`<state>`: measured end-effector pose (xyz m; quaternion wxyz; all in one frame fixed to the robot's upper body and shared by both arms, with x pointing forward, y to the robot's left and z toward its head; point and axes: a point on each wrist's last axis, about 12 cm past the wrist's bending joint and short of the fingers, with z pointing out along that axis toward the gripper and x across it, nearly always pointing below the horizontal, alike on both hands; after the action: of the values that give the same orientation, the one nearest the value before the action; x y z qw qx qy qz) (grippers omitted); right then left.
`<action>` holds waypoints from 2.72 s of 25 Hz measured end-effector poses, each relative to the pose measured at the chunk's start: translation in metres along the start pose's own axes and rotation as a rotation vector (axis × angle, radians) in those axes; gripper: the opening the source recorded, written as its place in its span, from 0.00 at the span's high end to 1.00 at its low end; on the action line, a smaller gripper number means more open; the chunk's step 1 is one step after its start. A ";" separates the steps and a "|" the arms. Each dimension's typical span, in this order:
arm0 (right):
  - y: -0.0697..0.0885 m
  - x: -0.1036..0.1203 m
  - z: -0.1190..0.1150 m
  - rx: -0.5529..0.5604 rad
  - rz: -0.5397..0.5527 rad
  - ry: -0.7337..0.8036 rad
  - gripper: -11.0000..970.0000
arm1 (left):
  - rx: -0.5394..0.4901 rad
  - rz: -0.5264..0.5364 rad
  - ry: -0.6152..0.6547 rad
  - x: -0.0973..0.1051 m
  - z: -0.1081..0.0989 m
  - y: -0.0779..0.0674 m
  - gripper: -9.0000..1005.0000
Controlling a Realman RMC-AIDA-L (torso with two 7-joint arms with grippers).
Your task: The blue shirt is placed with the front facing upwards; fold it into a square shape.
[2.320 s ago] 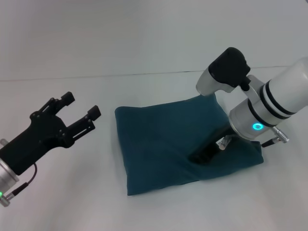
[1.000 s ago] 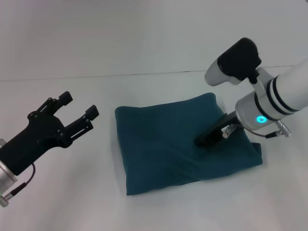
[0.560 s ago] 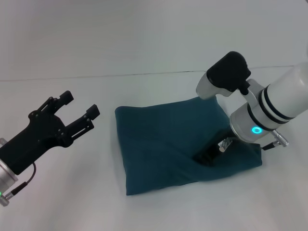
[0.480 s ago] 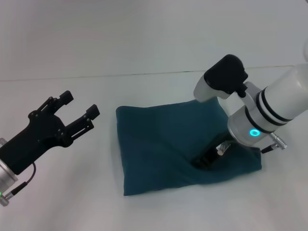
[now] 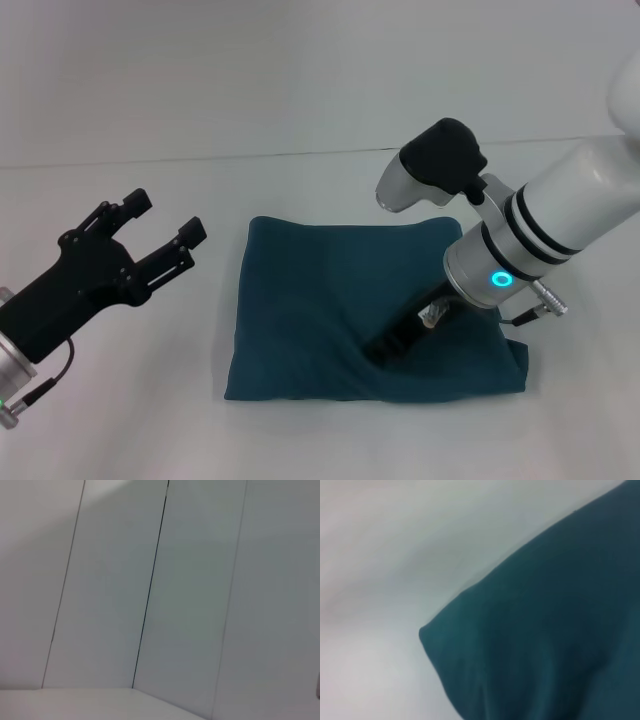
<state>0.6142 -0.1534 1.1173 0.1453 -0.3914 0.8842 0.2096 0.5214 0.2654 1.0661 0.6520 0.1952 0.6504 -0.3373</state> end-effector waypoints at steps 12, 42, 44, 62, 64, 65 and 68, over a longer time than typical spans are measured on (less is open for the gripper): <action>-0.025 0.044 -0.086 0.066 0.039 -0.448 0.88 | 0.039 0.014 0.005 -0.001 0.000 -0.004 0.11; -0.010 0.218 -0.088 0.024 -0.022 -0.686 0.05 | 0.251 0.020 0.383 0.000 0.043 -0.019 0.10; -0.010 0.217 -0.087 0.021 -0.020 -0.684 0.03 | 0.252 0.019 0.383 0.000 0.043 -0.019 0.10; -0.010 0.213 -0.082 -0.001 -0.026 -0.659 0.03 | 0.260 0.023 0.389 0.000 0.045 -0.021 0.11; -0.010 0.213 -0.082 -0.002 -0.025 -0.657 0.03 | 0.260 0.023 0.389 0.000 0.045 -0.021 0.11; -0.010 0.213 -0.082 -0.002 -0.025 -0.657 0.03 | 0.260 0.023 0.389 0.000 0.045 -0.021 0.11; -0.010 0.213 -0.082 -0.002 -0.025 -0.657 0.03 | 0.259 0.023 0.389 0.001 0.045 -0.021 0.11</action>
<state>0.4756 -0.3335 1.0960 0.4252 -0.3137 0.7849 0.3236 0.5390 0.2201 1.0729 0.4877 0.3460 0.7127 -0.3669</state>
